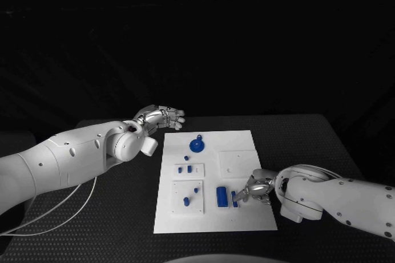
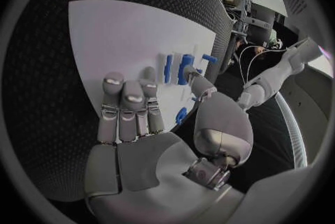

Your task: Assemble the parts on the task board

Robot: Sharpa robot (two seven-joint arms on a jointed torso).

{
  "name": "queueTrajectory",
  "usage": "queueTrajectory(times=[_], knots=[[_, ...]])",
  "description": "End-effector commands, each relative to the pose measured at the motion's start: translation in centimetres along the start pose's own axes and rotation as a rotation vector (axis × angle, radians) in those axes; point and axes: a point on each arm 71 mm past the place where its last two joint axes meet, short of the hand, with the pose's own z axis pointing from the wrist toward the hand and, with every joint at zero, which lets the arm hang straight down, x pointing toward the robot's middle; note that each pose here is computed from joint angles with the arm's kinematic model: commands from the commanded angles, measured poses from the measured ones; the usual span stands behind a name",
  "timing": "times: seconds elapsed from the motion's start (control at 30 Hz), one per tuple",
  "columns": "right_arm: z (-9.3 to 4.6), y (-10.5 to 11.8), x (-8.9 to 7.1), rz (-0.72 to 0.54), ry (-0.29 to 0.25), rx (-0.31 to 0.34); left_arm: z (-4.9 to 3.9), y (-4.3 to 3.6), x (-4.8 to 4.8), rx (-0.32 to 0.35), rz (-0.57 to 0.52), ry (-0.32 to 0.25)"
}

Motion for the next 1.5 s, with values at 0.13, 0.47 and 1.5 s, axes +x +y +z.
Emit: queueTrajectory(times=[0.13,0.47,1.5], knots=[[-0.3,1.2,-5.1,0.173,-0.105,-0.191,0.19,-0.13,-1.02,0.021,0.008,-0.031],[1.4,1.8,-15.9,0.466,-0.382,-0.467,0.80,-1.60,-3.86,0.063,0.011,-0.122],[2.7,3.4,-17.5,0.817,-0.566,-0.588,0.61,-0.73,-1.31,0.124,-0.032,-0.277]])
